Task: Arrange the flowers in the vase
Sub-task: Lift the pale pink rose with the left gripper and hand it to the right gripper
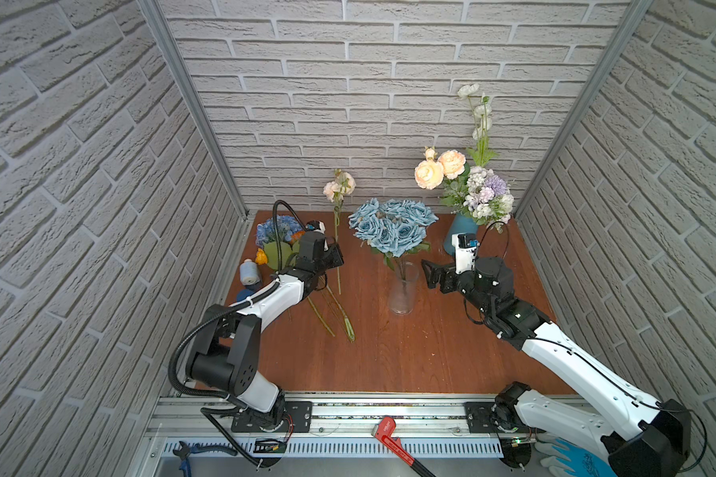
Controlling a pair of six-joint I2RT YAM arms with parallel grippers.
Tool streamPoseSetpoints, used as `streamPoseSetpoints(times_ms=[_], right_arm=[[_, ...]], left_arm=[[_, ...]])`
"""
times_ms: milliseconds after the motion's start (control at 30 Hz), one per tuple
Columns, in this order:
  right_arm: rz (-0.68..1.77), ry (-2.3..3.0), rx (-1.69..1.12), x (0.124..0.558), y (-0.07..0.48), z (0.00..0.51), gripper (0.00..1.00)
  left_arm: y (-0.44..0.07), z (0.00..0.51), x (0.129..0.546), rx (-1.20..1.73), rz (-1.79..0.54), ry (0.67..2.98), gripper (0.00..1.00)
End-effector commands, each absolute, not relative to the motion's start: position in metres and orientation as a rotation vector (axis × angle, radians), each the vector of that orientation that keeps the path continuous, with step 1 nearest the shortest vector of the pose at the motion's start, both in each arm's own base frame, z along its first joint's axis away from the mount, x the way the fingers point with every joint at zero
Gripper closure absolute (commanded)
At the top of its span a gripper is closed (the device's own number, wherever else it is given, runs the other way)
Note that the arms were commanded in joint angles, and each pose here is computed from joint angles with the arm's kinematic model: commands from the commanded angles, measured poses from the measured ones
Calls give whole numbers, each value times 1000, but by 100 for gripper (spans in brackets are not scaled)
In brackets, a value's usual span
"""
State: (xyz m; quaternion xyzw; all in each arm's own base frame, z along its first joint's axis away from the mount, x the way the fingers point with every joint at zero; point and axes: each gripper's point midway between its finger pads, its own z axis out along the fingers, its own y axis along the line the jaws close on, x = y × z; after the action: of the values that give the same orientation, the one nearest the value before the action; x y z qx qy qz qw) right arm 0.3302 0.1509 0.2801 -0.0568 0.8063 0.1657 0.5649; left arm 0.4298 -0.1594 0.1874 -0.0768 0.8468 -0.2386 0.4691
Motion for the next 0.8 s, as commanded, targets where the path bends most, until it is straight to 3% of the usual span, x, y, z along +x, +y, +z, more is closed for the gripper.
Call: streamPoseSetpoints(times_ms=[0,200,367,567,767], right_arm=[[495,1765,-148,330,162,327,0],[664,1585,-297,323,195,375,1],[813,1528,-452,315,228,407,11],[941,1406,-519,310,251,443,13],[1043,1322,-570,305,270,465,20]], left_arm=[[-146,256,425,-174,-583,1846,100],[-132,338,389,-103,-558,1602,100],[-142,382,357,-15,-557,1461,100],[-184,412,324,173,-632,1338,100],[-230,427,296,374,-733,1250,100]])
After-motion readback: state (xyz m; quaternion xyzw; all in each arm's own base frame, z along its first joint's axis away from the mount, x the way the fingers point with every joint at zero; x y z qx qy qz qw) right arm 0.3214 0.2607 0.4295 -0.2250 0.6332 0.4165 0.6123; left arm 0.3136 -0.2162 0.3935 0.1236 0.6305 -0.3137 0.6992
